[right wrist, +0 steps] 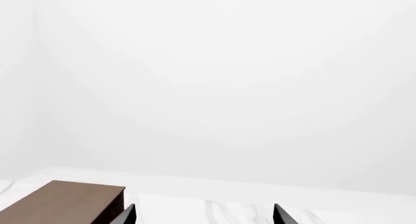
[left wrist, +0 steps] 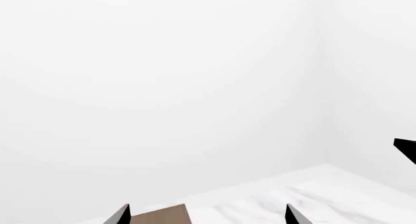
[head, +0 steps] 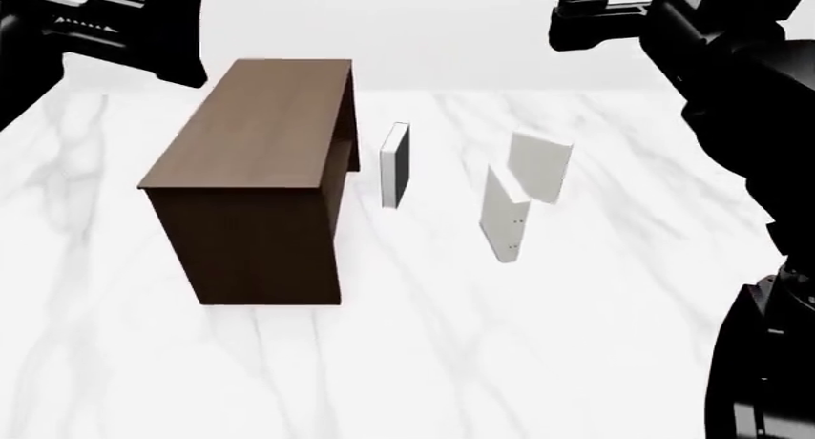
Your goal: Pick up the book on the right and place it under the cabinet shelf.
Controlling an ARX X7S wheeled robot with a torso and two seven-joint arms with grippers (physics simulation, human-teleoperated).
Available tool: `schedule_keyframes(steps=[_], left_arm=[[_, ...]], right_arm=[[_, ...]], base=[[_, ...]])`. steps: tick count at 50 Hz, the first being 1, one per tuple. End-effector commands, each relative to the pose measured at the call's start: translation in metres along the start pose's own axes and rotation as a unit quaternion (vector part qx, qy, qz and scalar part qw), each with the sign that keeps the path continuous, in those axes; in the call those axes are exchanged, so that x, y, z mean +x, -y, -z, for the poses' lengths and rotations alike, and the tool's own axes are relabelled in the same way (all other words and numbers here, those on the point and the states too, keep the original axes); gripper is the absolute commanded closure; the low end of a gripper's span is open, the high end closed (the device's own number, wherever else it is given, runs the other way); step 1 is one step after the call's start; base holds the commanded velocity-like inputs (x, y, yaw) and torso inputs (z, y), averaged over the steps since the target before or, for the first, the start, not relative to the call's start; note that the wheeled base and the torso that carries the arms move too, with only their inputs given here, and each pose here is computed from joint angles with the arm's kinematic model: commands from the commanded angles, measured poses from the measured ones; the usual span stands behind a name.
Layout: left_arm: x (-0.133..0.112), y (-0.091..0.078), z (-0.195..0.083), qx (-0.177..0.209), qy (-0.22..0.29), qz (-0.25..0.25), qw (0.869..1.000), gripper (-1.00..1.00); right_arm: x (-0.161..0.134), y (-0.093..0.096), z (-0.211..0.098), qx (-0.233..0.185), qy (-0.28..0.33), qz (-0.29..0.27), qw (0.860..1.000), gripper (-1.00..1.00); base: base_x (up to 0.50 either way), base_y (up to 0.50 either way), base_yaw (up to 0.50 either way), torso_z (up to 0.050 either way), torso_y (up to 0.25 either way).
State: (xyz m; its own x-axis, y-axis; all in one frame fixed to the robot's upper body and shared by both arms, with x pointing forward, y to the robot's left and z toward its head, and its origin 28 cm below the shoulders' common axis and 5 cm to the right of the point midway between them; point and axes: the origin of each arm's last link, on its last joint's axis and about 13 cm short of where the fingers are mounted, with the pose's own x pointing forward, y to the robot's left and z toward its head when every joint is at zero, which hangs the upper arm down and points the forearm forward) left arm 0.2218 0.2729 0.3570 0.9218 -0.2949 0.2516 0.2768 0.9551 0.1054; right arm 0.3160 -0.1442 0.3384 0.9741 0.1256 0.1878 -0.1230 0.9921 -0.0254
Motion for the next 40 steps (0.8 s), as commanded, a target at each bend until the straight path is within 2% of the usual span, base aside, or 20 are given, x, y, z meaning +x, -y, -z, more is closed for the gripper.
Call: schedule_keyframes(steps=[1,40], left_arm=[[0.002,-0.004,-0.005,0.000,-0.001,0.000,1.000,-1.00],[0.005,-0.006,-0.016,0.004,-0.005,0.008,1.000,-1.00]], right_arm=[[0.006,0.001,-0.004,0.001,-0.006,-0.003,1.000,-1.00],[0.014,0.003,-0.009,0.003,-0.016,-0.004,1.000,-1.00]], base=[[0.32,-0.01,0.00,0.000,0.000],[0.34,-0.03,0.00,0.000,0.001]])
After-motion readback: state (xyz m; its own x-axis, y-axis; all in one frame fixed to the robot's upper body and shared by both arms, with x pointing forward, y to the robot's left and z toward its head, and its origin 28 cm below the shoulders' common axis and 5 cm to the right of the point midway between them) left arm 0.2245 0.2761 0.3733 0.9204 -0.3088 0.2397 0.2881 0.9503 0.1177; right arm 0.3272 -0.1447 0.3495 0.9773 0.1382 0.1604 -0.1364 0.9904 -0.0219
